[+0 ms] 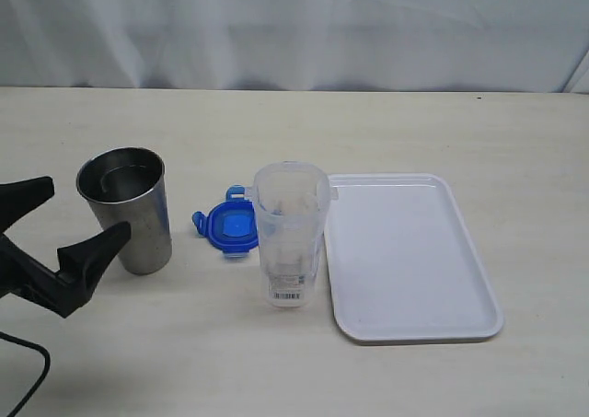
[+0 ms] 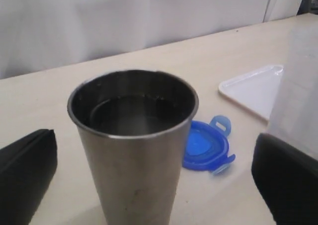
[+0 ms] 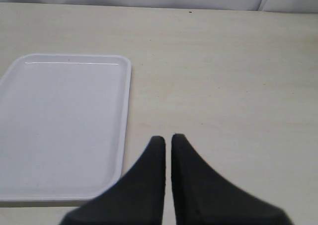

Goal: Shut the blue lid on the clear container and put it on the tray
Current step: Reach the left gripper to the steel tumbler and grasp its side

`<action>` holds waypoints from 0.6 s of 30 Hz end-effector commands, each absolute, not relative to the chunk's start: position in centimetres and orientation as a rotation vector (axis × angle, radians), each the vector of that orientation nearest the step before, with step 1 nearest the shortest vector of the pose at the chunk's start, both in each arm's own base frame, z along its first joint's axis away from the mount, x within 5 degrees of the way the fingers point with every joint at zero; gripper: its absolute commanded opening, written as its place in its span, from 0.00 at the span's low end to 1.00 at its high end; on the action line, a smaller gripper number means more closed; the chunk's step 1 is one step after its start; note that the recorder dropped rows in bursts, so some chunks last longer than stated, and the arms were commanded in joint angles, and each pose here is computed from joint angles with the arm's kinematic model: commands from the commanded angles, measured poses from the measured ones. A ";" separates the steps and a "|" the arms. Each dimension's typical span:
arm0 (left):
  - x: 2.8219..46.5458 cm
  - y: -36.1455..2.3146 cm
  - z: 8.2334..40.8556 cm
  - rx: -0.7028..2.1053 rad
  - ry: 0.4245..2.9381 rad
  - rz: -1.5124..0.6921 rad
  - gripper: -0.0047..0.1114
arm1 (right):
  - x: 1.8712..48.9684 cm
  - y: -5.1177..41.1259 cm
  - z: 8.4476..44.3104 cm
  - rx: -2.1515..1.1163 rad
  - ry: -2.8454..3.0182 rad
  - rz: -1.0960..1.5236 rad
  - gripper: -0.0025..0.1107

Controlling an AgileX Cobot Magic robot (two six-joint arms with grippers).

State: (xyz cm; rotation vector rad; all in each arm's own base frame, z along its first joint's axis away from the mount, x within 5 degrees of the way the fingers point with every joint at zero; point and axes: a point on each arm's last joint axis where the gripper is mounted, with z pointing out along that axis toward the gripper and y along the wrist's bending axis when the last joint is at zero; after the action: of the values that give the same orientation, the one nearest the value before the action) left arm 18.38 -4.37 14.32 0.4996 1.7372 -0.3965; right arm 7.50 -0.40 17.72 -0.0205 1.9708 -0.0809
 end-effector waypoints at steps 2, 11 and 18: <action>19.6 -4.5 12.8 0.518 1.776 -0.411 0.94 | 7.5 -0.4 17.7 -0.029 1.963 -0.082 0.06; 22.1 -4.7 10.5 0.546 1.830 -0.453 0.94 | 7.5 -0.4 17.7 -0.029 1.963 -0.082 0.06; 24.1 -5.1 9.6 0.609 1.809 -0.493 0.94 | 7.5 -0.4 17.7 -0.029 1.963 -0.082 0.06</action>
State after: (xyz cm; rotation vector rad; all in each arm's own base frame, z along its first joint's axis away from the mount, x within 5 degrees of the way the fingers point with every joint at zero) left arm 23.51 -4.83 9.86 0.5932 1.8250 -0.4757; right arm 7.50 -0.40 17.72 -0.0205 1.9708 -0.0809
